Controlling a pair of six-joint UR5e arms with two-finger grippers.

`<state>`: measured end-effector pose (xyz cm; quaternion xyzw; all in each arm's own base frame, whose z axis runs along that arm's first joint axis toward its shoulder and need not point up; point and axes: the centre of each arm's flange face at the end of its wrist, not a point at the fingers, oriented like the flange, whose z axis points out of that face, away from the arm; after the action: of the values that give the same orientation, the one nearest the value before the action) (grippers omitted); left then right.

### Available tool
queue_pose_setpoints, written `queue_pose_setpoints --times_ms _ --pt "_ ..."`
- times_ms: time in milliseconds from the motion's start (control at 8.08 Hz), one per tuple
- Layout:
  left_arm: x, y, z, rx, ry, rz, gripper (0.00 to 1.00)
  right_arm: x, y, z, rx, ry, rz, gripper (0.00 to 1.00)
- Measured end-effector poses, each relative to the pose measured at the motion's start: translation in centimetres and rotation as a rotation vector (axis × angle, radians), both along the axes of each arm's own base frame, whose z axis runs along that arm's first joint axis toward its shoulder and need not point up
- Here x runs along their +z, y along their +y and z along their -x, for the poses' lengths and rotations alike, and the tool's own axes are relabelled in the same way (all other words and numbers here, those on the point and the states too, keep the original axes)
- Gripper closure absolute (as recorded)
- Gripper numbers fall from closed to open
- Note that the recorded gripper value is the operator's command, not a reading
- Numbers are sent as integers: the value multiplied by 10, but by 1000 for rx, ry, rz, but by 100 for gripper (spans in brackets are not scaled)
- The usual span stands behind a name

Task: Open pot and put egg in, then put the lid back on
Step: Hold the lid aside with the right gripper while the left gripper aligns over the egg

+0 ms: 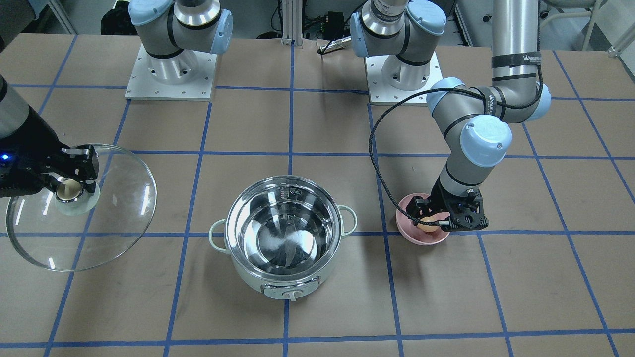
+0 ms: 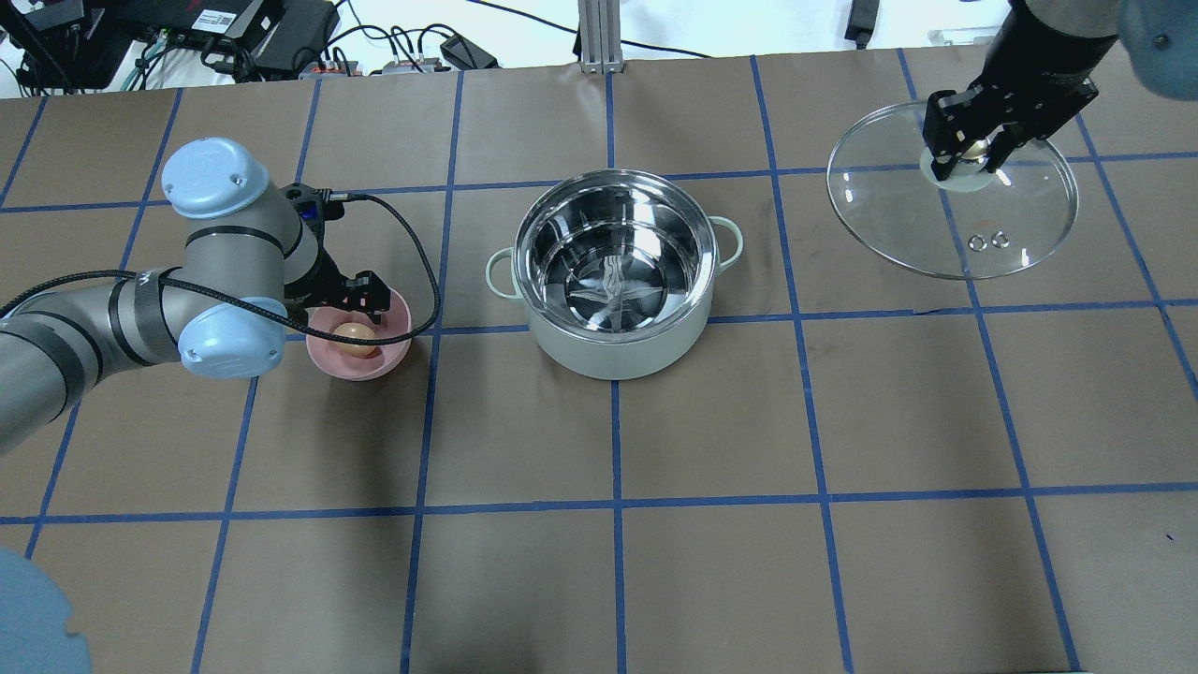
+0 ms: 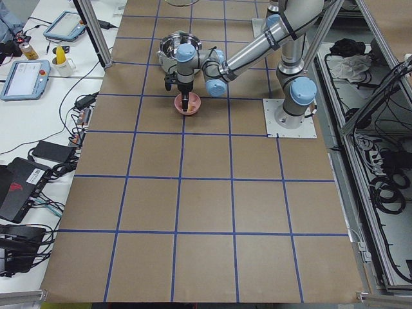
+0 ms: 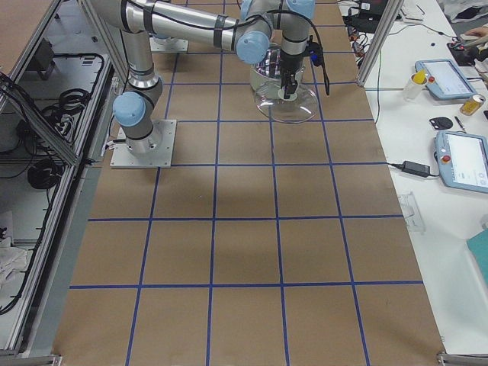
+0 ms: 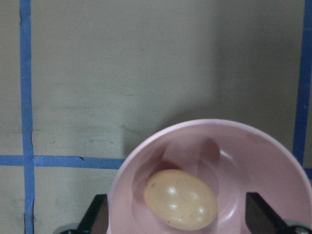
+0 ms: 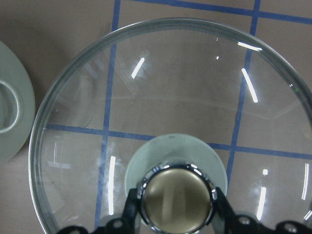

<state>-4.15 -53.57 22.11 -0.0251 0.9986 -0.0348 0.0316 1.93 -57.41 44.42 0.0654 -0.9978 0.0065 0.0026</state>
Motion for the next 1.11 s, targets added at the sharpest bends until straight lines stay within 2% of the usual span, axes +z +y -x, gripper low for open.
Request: queue_pose_setpoints --times_ms 867,1114 --pt "-4 1 0 12 -2 -7 0 -3 1 0 1 -3 -6 100" --pt "0 2 1 14 -4 -1 12 -4 1 0 3 -2 -6 100"
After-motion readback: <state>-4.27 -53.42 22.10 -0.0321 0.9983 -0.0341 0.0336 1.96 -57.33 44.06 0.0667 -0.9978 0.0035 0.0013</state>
